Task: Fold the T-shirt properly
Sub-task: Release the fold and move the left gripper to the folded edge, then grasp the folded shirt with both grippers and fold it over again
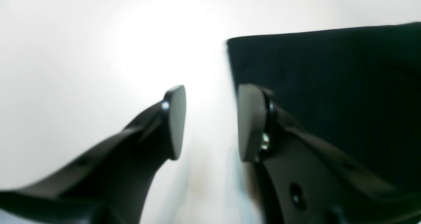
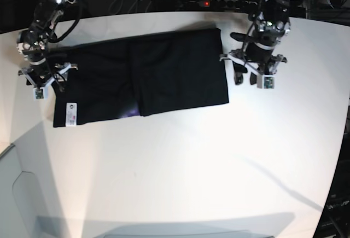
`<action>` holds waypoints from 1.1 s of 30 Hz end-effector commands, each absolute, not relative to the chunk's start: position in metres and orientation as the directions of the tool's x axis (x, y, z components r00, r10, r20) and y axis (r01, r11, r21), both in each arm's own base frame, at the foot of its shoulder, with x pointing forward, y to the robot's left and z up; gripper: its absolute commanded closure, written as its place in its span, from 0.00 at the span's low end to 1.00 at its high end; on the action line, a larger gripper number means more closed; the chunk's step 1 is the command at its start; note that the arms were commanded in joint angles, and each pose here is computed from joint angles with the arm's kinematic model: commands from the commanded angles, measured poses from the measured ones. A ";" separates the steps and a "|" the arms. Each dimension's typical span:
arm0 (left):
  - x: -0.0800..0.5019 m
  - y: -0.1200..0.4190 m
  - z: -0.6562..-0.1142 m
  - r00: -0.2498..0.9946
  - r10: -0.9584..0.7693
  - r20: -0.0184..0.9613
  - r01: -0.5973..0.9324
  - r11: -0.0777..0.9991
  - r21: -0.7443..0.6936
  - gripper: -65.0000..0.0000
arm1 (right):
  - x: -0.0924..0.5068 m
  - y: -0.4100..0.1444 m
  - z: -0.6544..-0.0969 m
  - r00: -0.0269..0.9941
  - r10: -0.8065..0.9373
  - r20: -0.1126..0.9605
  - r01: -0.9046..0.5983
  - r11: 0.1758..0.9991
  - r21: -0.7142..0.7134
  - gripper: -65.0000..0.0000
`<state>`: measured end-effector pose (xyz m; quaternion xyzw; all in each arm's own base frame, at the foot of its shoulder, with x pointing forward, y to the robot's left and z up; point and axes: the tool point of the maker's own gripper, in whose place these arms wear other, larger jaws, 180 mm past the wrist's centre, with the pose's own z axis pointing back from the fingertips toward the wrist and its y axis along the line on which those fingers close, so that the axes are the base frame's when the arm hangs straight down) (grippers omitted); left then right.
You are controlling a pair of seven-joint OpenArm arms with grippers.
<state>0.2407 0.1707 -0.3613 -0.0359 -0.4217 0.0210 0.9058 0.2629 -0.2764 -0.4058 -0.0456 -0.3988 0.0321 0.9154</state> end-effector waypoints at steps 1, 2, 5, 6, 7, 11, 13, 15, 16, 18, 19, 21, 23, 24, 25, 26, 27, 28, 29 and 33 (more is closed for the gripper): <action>0.244 0.175 -0.357 0.623 0.066 0.779 -0.011 0.997 -0.075 0.62 | 0.270 -0.281 -0.396 0.652 0.110 0.750 -0.029 0.992 -0.119 0.42; 0.243 0.177 -0.360 0.631 0.067 0.773 -0.016 0.997 -0.073 0.62 | 0.269 -0.283 -0.399 0.658 0.109 0.745 -0.031 0.993 -0.118 0.42; 0.239 0.180 -0.374 0.657 0.071 0.750 -0.028 0.997 -0.070 0.62 | 0.267 -0.284 -0.412 0.680 0.092 0.727 -0.031 0.995 -0.097 0.42; 0.238 0.181 -0.380 0.669 0.074 0.740 -0.034 0.997 -0.069 0.62 | 0.268 -0.284 -0.414 0.683 0.084 0.726 -0.028 0.996 -0.088 0.42; 0.239 0.180 -0.384 0.673 0.087 0.735 -0.043 0.996 -0.078 0.62 | 0.267 -0.284 -0.417 0.688 0.077 0.722 -0.026 0.996 -0.082 0.42; 0.243 0.179 -0.405 0.696 0.143 0.704 -0.095 0.990 -0.106 0.62 | 0.262 -0.282 -0.426 0.706 0.062 0.706 -0.024 0.998 -0.064 0.43; 0.248 0.176 -0.409 0.698 0.154 0.699 -0.101 0.988 -0.117 0.62 | 0.261 -0.282 -0.427 0.710 0.062 0.702 -0.024 0.998 -0.063 0.43; 0.258 0.170 -0.411 0.691 0.178 0.701 -0.111 0.984 -0.140 0.62 | 0.260 -0.280 -0.430 0.713 0.059 0.698 -0.026 0.998 -0.059 0.43; 0.263 0.166 -0.412 0.687 0.192 0.701 -0.118 0.981 -0.153 0.62 | 0.256 -0.280 -0.432 0.719 0.060 0.692 -0.027 0.998 -0.057 0.45; 0.272 0.163 -0.413 0.680 0.211 0.702 -0.128 0.977 -0.170 0.62 | 0.253 -0.278 -0.435 0.726 0.062 0.685 -0.034 0.998 -0.055 0.52; 0.277 0.161 -0.413 0.677 0.218 0.703 -0.131 0.975 -0.177 0.62 | 0.253 -0.277 -0.435 0.726 0.061 0.685 -0.034 0.998 -0.054 0.57; 0.285 0.157 -0.411 0.668 0.232 0.708 -0.135 0.972 -0.191 0.62 | 0.252 -0.277 -0.436 0.727 0.060 0.684 -0.033 0.998 -0.052 0.69; 0.292 0.156 -0.412 0.664 0.239 0.708 -0.139 0.970 -0.198 0.62 | 0.252 -0.276 -0.436 0.728 0.060 0.683 -0.034 0.998 -0.052 0.84; 0.295 0.154 -0.412 0.661 0.245 0.709 -0.141 0.969 -0.204 0.62 | 0.252 -0.276 -0.436 0.728 0.060 0.683 -0.034 0.998 -0.052 0.91; 0.299 0.153 -0.411 0.659 0.250 0.710 -0.142 0.968 -0.208 0.62 | 0.252 -0.276 -0.436 0.728 0.061 0.682 -0.034 0.998 -0.053 0.98; 0.301 0.153 -0.412 0.658 0.252 0.710 -0.144 0.967 -0.210 0.62 | 0.251 -0.277 -0.436 0.730 0.059 0.681 -0.031 0.998 -0.053 1.00; 0.304 0.153 -0.412 0.657 0.251 0.711 -0.143 0.967 -0.210 0.62 | 0.251 -0.278 -0.435 0.727 0.059 0.684 -0.028 0.998 -0.057 1.00; 0.308 0.153 -0.411 0.654 0.253 0.713 -0.143 0.967 -0.212 0.62 | 0.252 -0.278 -0.433 0.723 0.058 0.688 -0.026 0.998 -0.056 1.00; 0.310 0.153 -0.410 0.652 0.254 0.714 -0.144 0.967 -0.212 0.62 | 0.252 -0.279 -0.433 0.723 0.057 0.688 -0.025 0.998 -0.056 1.00; 0.322 0.146 -0.404 0.637 0.260 0.725 -0.135 0.964 -0.228 0.62 | 0.251 -0.290 -0.422 0.706 0.047 0.707 0.010 0.997 -0.076 1.00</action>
